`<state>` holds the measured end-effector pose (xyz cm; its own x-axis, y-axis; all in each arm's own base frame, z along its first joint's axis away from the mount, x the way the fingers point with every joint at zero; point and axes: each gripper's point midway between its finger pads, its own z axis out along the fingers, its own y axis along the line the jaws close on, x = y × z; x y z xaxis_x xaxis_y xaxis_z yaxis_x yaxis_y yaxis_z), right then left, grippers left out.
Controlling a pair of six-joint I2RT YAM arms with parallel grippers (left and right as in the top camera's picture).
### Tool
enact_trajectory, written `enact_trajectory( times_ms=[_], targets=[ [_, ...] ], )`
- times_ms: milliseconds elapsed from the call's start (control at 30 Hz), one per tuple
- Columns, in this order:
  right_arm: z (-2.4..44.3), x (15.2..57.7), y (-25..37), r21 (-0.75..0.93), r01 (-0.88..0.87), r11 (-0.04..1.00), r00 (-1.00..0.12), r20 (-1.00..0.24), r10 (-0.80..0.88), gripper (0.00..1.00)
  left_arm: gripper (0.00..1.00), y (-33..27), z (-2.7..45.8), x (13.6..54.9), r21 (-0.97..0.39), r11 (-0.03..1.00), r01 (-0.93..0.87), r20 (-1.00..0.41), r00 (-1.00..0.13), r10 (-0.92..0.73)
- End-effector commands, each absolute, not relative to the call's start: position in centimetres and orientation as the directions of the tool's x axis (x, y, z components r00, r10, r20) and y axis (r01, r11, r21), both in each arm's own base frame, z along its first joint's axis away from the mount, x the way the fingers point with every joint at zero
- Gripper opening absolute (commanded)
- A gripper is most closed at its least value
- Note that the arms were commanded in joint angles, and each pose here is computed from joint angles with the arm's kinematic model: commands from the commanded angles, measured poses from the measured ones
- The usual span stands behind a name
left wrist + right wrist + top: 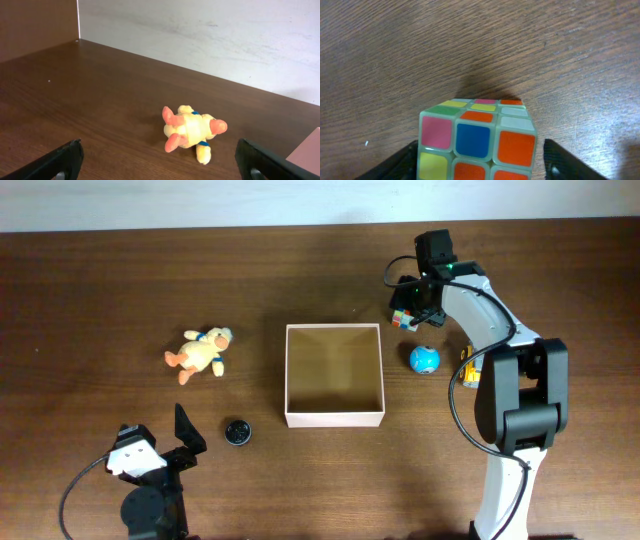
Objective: Pack container
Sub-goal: 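Close the right gripper on the Rubik's cube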
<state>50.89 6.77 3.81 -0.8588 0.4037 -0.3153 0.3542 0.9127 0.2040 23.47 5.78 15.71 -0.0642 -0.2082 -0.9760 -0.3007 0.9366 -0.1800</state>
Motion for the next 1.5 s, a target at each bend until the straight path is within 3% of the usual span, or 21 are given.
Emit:
enact_trajectory(
  times_ms=[0,767,1233,1467],
  targets=[
    [3.56,50.99,7.05,0.203,0.343,0.917,-0.864,-0.316,0.393,0.68,0.99,5.55,15.67,23.54,-0.166,0.943,-0.288,-0.979,-0.065,-0.192],
    [3.67,51.31,6.76,0.117,0.138,0.983,-0.914,-0.368,0.172,0.67,0.99,5.55,15.67,23.54,-0.166,0.943,-0.288,-0.979,-0.065,-0.192],
    [3.64,51.24,6.68,0.114,0.139,0.984,-0.915,-0.366,0.172,0.52,0.99,5.56,15.67,23.53,-0.166,0.943,-0.288,-0.979,-0.065,-0.192],
    [3.64,51.31,6.24,0.097,0.145,0.985,-0.913,-0.371,0.171,0.52,0.99,5.55,15.67,23.54,-0.166,0.943,-0.288,-0.979,-0.065,-0.192]
  ],
)
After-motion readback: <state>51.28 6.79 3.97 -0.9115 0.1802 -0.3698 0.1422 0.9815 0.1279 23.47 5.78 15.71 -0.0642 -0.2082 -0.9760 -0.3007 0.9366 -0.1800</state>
